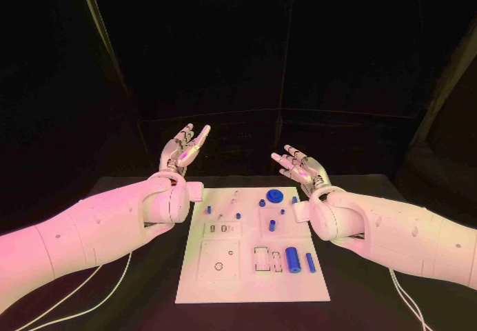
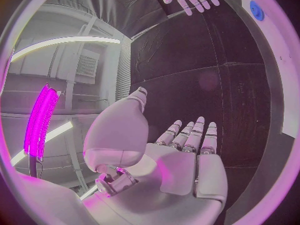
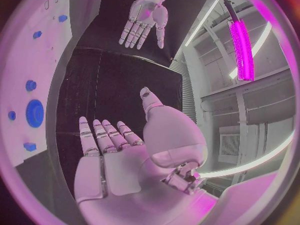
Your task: Assemble the parts on the task board
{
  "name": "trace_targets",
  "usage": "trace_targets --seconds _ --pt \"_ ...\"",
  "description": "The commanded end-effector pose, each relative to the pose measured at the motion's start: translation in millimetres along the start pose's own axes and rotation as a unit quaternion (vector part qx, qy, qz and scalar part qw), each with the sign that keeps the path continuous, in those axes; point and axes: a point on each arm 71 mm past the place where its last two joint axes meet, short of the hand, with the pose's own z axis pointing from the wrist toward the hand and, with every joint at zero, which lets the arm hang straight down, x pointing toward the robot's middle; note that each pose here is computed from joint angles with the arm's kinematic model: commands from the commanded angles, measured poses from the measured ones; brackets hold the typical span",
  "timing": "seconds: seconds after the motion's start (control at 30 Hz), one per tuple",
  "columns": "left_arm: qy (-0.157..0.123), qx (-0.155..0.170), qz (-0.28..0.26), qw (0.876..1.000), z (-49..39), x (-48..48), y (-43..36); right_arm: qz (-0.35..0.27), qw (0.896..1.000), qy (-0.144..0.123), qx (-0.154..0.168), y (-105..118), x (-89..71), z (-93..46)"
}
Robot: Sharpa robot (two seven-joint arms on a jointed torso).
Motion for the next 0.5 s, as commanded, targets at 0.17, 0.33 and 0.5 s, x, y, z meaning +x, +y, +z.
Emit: trace_targets --seconds 0.17,0.33,0.5 --pt "0.039 0.032 -0.017 0.999 5.0 4.9 -6.3 -0.035 0.991 0.128 0.018 -4.1 15.4 10.0" --pt "0.040 0.024 -0.017 0.999 2.6 -12.2 -5.4 -0.165 0.981 0.093 -0.048 7.0 -11.1 15.4" --pt "0.043 0.028 -0.018 0.999 -1.8 -19.7 -8.8 -0.231 0.965 0.097 -0.077 19.7 -16.9 19.6"
